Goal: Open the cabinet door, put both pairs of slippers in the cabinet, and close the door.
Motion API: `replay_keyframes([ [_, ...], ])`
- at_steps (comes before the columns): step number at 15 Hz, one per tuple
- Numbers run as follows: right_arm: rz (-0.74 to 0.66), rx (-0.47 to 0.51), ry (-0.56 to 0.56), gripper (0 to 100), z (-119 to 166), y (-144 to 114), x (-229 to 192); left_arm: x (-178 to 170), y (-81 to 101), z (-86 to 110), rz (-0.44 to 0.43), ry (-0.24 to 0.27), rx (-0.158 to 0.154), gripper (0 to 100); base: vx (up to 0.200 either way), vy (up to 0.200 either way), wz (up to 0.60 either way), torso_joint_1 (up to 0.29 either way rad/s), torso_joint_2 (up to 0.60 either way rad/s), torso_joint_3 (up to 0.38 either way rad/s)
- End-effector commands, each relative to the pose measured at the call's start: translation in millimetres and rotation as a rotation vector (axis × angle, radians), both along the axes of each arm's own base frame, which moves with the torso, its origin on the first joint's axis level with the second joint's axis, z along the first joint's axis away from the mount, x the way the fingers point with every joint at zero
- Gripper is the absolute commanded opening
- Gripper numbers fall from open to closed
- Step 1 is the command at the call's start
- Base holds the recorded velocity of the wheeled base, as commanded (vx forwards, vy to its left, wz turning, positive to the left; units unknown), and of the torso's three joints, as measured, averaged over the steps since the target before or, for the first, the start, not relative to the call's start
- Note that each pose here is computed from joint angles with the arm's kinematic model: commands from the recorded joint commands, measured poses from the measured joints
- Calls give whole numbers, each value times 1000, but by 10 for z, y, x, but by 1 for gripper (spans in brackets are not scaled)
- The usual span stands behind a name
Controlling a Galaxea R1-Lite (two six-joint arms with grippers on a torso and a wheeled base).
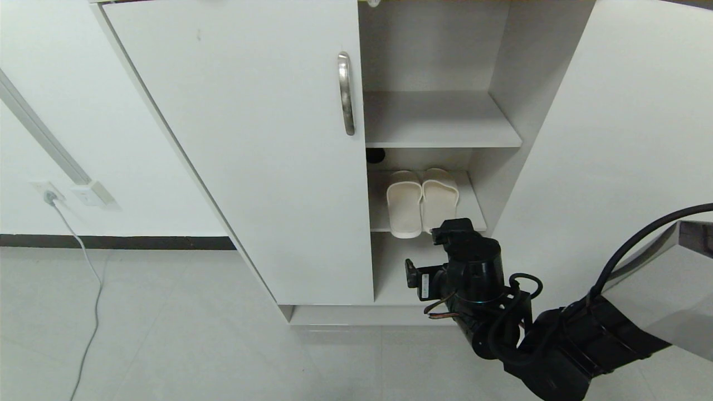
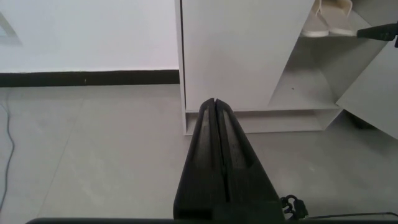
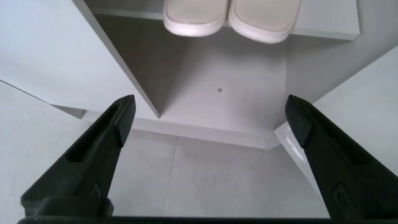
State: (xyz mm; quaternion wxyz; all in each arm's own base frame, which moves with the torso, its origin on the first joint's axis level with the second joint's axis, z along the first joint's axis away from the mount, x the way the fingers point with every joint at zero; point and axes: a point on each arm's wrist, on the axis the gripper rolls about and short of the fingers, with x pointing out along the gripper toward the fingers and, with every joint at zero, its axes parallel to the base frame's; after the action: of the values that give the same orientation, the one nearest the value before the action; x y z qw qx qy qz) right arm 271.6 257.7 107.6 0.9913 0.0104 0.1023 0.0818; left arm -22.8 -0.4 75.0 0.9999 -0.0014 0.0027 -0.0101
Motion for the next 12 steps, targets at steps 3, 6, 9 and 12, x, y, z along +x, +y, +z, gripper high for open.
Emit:
replay_keyframes([
  [3,1,-11,11,100,-42,-12,-10,0,0,3,0,1,0,0,0,0,0,0,0,0],
  [6,1,-11,11,100,-42,-12,-10,0,-1,3,-3,1,3,0,0,0,0,4,1,38],
  [9,0,-15,13,100,-51,-13,-10,1,-1,-1,-3,2,3,0,0,0,0,7,-4,180],
  [12,-2,-15,13,100,-48,-16,-13,0,-1,3,-3,1,1,0,0,0,0,1,1,193],
])
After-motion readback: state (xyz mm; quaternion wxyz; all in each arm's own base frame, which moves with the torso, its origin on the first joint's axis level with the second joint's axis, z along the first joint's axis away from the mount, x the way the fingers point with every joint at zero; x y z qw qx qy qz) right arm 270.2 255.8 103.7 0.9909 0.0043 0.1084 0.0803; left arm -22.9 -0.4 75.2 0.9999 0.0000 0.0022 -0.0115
